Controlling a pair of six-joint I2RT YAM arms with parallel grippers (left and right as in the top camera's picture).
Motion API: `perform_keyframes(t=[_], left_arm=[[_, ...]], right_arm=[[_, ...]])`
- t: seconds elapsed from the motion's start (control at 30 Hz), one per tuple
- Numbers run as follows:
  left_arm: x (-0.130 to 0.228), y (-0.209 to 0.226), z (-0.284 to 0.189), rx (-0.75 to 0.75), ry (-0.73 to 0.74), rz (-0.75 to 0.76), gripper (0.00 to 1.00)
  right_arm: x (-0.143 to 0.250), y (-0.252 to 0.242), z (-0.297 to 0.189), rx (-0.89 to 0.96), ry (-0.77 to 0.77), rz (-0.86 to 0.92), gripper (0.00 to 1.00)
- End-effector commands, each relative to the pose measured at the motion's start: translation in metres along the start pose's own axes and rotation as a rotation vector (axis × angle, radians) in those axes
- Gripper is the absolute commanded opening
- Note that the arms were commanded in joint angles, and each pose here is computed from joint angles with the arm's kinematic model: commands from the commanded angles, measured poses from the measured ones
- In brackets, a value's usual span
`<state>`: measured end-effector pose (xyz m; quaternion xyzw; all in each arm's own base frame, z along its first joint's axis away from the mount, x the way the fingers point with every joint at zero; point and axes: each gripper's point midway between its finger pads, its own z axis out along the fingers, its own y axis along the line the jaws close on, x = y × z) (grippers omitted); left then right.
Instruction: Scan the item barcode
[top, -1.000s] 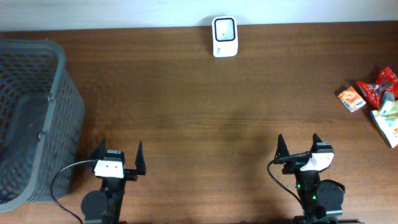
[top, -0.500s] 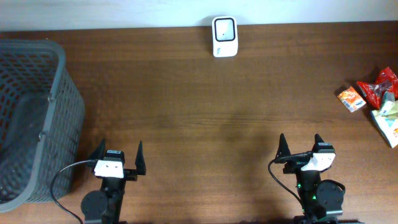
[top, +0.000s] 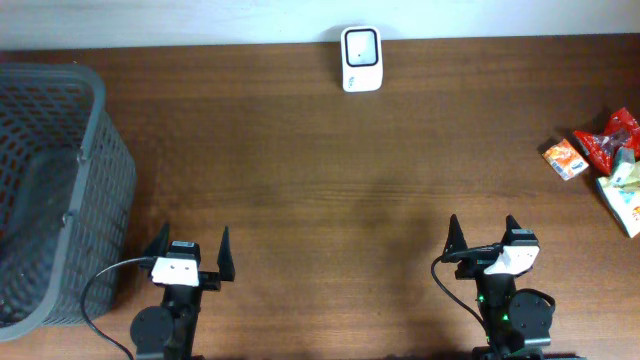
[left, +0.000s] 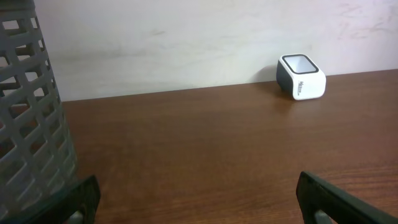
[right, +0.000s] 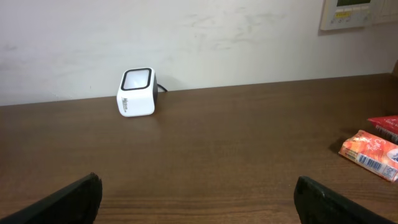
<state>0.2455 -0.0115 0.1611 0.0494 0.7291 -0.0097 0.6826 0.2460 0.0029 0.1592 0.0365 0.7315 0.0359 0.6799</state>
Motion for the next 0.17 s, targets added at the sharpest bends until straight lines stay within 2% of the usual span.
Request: perform_keyframes(t=[0.0, 0.13], left_arm=[[0.0022, 0.0029, 0.0001, -0.016, 0.001, 0.015, 0.99], [0.0022, 0.0029, 0.0001, -0.016, 0.001, 0.015, 0.99]], right_arm=[[0.0031, -0.0005, 0.0002, 0.004, 0.003, 0.004, 0.98], [0.0031, -0.0005, 0.0002, 0.004, 0.003, 0.004, 0.98]])
